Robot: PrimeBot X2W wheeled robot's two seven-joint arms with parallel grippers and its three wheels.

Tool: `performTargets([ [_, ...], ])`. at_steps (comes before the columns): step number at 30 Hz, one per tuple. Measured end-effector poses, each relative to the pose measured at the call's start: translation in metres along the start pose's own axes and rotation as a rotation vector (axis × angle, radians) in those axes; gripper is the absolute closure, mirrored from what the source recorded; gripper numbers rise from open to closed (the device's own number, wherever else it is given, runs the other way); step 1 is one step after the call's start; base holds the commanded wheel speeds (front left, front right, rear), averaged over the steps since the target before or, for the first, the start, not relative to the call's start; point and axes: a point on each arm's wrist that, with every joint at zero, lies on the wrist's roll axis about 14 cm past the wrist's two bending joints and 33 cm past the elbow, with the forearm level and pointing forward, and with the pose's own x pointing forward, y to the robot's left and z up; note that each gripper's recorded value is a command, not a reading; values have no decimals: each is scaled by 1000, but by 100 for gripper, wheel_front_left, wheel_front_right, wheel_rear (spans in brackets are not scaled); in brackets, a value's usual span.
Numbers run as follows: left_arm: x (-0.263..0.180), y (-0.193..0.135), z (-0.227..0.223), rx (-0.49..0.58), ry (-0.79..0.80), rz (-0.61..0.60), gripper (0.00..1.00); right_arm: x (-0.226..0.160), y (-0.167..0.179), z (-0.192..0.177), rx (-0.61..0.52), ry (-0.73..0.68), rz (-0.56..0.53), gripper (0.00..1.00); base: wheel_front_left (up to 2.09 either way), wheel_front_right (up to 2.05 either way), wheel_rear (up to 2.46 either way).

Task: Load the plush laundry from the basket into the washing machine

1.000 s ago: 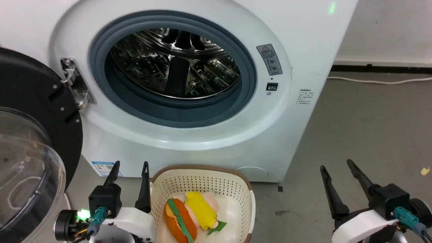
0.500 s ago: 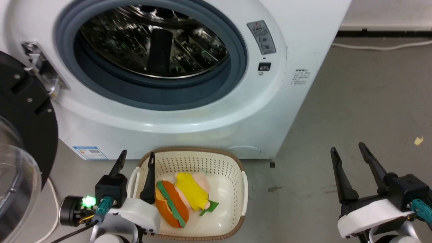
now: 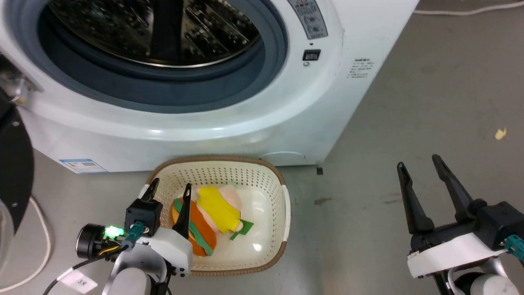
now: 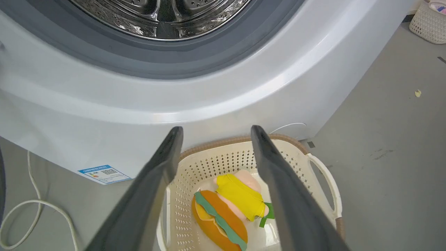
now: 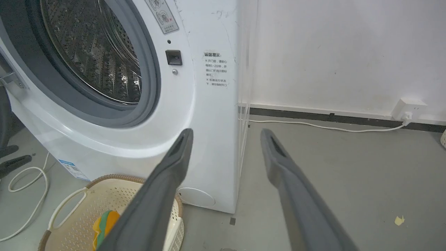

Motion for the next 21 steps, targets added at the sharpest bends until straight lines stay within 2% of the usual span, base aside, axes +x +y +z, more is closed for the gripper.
performTargets([
  [8,20,-3,-50,-29,164,-38,0,6,-7,-9,18,10,-21,0,0,0,0],
  [21,42,-17,-124,0,384,-141,0,16,-21,-28,47,35,-63,0,0,0,0],
])
